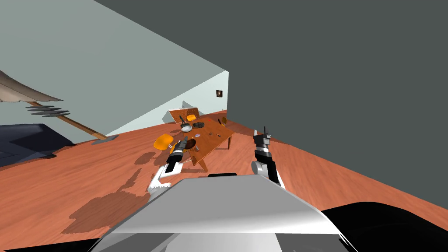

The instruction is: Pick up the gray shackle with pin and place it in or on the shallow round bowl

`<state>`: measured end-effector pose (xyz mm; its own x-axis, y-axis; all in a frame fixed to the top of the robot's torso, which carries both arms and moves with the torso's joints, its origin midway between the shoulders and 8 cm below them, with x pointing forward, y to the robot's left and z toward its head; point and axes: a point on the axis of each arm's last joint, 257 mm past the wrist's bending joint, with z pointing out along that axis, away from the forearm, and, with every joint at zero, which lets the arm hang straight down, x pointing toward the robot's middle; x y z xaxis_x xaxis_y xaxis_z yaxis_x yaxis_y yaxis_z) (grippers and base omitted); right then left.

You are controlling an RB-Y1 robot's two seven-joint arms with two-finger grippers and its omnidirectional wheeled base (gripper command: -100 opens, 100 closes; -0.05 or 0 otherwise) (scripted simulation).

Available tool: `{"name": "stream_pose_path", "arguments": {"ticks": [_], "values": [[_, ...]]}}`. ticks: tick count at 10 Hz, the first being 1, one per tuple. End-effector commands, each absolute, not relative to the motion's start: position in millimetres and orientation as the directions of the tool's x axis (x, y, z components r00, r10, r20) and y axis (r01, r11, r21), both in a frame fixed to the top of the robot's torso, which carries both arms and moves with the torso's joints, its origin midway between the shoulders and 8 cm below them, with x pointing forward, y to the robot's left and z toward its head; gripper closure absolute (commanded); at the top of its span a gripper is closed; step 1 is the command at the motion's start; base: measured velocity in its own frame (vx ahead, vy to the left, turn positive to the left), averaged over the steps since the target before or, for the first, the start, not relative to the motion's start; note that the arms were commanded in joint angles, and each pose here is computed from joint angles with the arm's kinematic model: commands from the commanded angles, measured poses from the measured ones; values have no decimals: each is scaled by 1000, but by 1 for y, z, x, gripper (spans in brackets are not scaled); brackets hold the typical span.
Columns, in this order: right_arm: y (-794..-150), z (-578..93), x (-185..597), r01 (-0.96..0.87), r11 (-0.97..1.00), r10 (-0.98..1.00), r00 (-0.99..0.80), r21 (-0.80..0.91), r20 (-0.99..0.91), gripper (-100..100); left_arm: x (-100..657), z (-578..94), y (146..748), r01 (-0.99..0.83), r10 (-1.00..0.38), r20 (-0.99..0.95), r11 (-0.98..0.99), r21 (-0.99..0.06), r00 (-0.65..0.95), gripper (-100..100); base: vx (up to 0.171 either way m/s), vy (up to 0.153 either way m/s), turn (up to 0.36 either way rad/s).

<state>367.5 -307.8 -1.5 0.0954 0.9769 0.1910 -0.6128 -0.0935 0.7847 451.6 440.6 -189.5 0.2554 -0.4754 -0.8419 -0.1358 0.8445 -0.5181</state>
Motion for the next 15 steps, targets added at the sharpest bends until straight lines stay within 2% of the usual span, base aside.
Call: {"name": "stream_pose_path", "arguments": {"ticks": [1,9,10,11,15], "values": [[-308,-2,368,-613,-94,977,95,785,191,0,441,-215,464,-221,-425,-878,855,-470,222,-100,60,-86,-175],[-308,-2,367,-613,-93,977,96,785,191,0,399,-300,528,-444,-337,-938,831,-335,77,-100,74,-57,-72],[-308,-2,367,-613,-93,977,96,785,191,0,372,-331,552,-524,-309,-951,808,-269,11,-100,133,-81,-199],[-308,-2,367,-613,-93,977,96,785,191,0,369,-338,553,-532,-315,-949,804,-266,-1,-100,140,-90,-69],[-308,-2,367,-613,-93,977,96,785,191,0,301,-403,588,-657,-305,-941,741,-137,-147,-100,148,-46,-83]]}}
